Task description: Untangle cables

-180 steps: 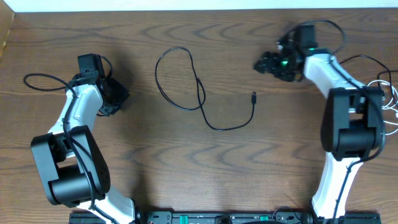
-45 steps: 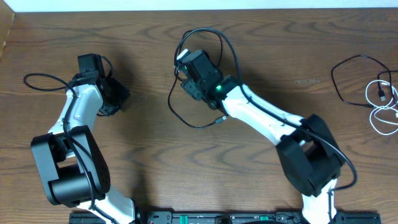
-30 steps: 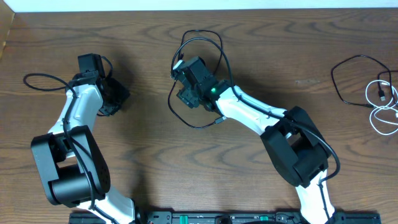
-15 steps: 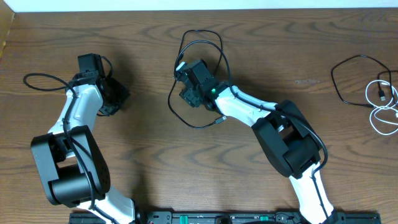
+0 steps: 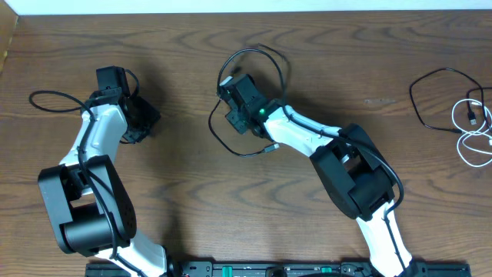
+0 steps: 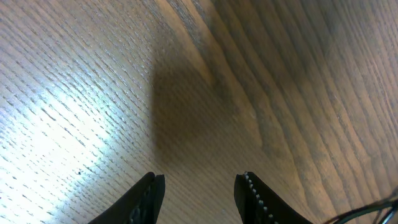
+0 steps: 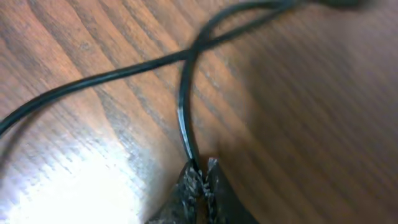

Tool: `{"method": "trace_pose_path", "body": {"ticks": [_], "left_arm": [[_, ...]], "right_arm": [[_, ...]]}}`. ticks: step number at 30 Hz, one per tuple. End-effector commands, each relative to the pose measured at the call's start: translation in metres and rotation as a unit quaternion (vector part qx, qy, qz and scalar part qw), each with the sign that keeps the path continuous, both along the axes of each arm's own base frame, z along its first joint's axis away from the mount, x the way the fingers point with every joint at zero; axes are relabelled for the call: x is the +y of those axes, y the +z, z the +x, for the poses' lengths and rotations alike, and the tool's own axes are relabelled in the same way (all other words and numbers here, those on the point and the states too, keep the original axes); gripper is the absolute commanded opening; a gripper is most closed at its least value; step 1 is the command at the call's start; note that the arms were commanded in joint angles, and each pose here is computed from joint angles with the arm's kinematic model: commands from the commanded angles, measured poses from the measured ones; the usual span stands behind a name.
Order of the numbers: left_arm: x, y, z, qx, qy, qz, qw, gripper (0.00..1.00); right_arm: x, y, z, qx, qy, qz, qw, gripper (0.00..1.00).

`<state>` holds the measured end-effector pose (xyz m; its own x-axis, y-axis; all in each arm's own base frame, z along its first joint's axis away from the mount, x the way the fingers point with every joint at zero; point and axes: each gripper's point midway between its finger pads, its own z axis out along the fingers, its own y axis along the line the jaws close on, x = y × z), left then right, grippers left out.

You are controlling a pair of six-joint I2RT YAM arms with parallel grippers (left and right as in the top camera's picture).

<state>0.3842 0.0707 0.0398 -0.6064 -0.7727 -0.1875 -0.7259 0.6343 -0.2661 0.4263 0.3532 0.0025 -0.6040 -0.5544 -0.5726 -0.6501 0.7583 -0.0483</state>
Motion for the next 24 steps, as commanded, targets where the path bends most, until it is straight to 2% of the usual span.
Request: {"method": "trace_pose_path", "body": {"ticks": [1, 7, 11, 13, 19, 20, 24], "left_arm": [[-0.001, -0.004, -0.003, 0.008, 0.002, -0.001, 1.0, 0.42], [-0.001, -0.004, -0.003, 0.008, 0.002, -0.001, 1.0, 0.42], [-0.001, -0.004, -0.003, 0.008, 0.002, -0.001, 1.0, 0.42], [-0.001, -0.004, -0.003, 0.008, 0.002, -0.001, 1.0, 0.42], [-0.001, -0.004, -0.003, 0.008, 0.002, -0.001, 1.0, 0.42], [-0.001, -0.004, -0.003, 0.008, 0.002, -0.001, 1.0, 0.42], [-0.001, -0.004, -0.003, 0.008, 0.002, -0.001, 1.0, 0.42]], "right_arm": [[0.012, -0.035, -0.052, 0.13, -0.024, 0.036, 0.991, 0.08], [0.065, -0.017, -0.125, 0.282, 0.071, 0.148, 0.945, 0.09], [0.078, -0.009, -0.142, 0.295, 0.097, 0.159, 0.937, 0.25], [0.08, 0.003, -0.136, 0.28, 0.096, 0.161, 0.941, 0.33], [0.068, 0.067, -0.098, 0.2, 0.073, 0.186, 0.959, 0.38], [0.057, 0.084, -0.083, 0.17, 0.052, 0.184, 0.967, 0.4], [0.024, 0.099, -0.049, 0.116, -0.006, 0.159, 0.98, 0.47]]}}
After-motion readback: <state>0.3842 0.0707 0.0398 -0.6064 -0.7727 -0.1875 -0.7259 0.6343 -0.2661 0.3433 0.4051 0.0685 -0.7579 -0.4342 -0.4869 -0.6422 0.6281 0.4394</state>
